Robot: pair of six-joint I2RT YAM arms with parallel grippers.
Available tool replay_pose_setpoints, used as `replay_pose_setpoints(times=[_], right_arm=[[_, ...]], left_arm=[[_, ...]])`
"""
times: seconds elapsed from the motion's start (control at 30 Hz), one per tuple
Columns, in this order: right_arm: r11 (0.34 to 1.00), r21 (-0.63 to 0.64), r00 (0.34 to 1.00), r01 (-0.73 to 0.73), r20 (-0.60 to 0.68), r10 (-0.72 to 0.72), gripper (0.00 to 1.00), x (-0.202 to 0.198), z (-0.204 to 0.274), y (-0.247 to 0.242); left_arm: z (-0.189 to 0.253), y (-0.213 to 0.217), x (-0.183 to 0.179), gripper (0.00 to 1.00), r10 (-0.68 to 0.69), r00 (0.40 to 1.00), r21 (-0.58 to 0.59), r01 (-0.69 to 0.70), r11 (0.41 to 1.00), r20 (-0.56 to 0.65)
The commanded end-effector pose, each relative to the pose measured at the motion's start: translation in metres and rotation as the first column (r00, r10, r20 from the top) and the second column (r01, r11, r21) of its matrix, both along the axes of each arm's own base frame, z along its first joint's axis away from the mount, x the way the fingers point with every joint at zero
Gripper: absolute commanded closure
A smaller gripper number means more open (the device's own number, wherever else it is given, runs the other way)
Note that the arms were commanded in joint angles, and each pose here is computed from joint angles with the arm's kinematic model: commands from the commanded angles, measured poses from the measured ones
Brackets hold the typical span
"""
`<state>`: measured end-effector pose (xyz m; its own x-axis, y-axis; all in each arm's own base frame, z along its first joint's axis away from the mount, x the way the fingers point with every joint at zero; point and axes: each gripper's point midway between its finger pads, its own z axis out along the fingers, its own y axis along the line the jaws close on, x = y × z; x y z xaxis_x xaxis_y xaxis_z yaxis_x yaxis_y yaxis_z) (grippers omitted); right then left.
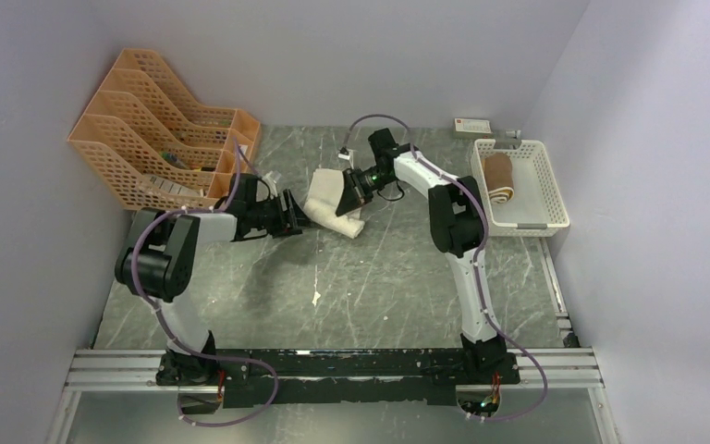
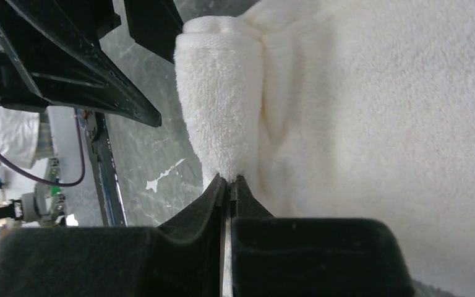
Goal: Roll the towels
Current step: Roll the towel at the center of the board.
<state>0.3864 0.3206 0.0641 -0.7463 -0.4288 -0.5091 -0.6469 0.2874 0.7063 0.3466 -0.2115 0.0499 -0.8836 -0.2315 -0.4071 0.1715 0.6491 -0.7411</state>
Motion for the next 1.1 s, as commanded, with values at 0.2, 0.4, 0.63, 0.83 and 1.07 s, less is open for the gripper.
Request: replay_pose_setpoints(times=[0.2, 0.4, 0.63, 0.83, 1.07], right_arm=[[1.000, 0.003, 0.992, -0.003, -0.123, 0.003, 0.98, -0.002, -0.022, 0.012], [0.998, 0.011, 0.992, -0.060, -0.108, 0.061, 0.97, -0.012, -0.022, 0.027], [0.997, 0.025, 0.987, -0.079, -0.139, 0.082, 0.97, -0.023, -0.032, 0.033], [0.997, 0.000, 0.985, -0.082, -0.154, 0.081, 0.97, -0.027, -0.047, 0.029], [0.986, -0.152, 0.996, -0.064, -0.078, 0.052, 0.83, -0.017, -0.065, 0.025]], left_arm=[[0.011, -0.021, 0.025, 0.28, -0.018, 0.998, -0.064, 0.022, 0.998, 0.062], [0.018, -0.018, 0.023, 0.27, -0.008, 0.996, -0.055, 0.013, 0.998, 0.085], [0.011, -0.018, 0.025, 0.27, 0.005, 0.998, -0.050, -0.001, 0.999, 0.067], [-0.017, -0.011, 0.035, 0.30, 0.039, 0.999, 0.027, -0.039, 0.999, 0.013], [-0.058, 0.000, 0.036, 0.39, 0.054, 0.996, 0.151, -0.044, 0.988, -0.068]])
